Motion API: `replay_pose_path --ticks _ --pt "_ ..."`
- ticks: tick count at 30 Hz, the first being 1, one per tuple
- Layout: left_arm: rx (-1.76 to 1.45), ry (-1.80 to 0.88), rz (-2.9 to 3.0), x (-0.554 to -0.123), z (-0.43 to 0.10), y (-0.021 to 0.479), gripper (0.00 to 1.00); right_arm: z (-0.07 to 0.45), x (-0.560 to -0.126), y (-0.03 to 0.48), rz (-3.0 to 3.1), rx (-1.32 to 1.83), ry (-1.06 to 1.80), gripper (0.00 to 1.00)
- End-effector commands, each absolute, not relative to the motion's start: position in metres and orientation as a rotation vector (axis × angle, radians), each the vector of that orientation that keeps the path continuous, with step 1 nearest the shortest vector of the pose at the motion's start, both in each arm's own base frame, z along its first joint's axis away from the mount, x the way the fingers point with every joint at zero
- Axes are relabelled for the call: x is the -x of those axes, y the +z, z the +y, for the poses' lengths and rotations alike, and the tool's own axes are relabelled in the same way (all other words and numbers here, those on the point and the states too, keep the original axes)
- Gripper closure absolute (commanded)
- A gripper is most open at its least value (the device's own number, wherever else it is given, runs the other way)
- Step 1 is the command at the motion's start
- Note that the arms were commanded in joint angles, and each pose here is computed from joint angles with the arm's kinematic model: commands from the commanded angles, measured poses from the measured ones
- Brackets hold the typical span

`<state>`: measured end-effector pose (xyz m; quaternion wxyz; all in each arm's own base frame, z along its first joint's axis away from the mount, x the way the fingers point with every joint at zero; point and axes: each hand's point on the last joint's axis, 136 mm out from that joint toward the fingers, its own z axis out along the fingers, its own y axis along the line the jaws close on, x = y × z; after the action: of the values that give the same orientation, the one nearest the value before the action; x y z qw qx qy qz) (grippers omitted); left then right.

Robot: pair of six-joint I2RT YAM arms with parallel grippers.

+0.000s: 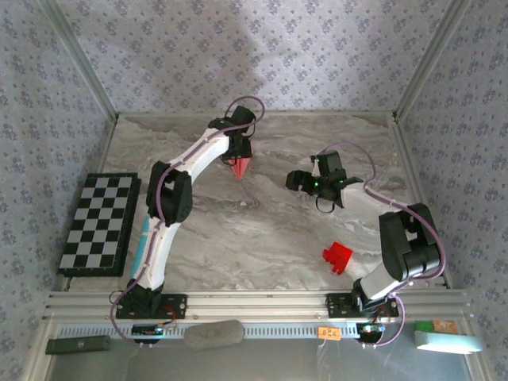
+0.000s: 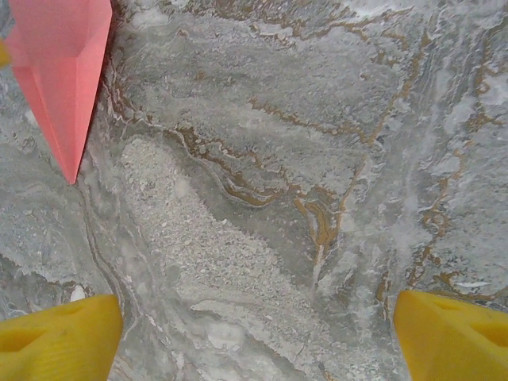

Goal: Fold a paper plane with a square sheet of paper (pick it up from the middle)
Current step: Move the paper plane to the top-center of the table, then reset both arms

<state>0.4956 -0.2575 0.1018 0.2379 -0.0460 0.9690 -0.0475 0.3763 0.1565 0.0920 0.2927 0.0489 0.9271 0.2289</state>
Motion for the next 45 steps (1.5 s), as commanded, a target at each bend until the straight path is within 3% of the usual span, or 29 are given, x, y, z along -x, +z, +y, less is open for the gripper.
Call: replay_pose_path --ticks 1,6,10,15,28,36,45 --pt "0.145 -0.205 2.535 -0.494 -0.260 0.159 0.46 0.149 -0.388 0.121 2.393 -0.155 0.590 0.09" --pt "0.161 -0.228 2.400 -0.484 -0.243 0.214 0.40 0.136 -0.395 0.153 2.330 -0.116 0.496 0.08" --pt "0.195 -0.157 2.259 -0.463 -0.206 0.247 0.21 0.118 -0.397 0.187 2.235 -0.056 0.359 0.00" --pt "0.230 0.000 2.122 -0.428 -0.138 0.264 0.00 0.079 -0.387 0.217 2.122 -0.111 0.146 0.00" --pt "0.503 0.144 1.917 -0.343 0.024 0.176 0.00 -0.025 -0.349 0.168 1.941 -0.355 -0.327 0.00" --pt "0.275 0.172 1.847 -0.342 0.024 0.158 0.00 -0.036 -0.349 0.111 2.013 -0.301 -0.391 0.00" --pt "0.079 0.057 1.809 -0.353 0.005 0.144 0.00 -0.015 -0.366 0.114 1.937 -0.132 -0.272 0.00"
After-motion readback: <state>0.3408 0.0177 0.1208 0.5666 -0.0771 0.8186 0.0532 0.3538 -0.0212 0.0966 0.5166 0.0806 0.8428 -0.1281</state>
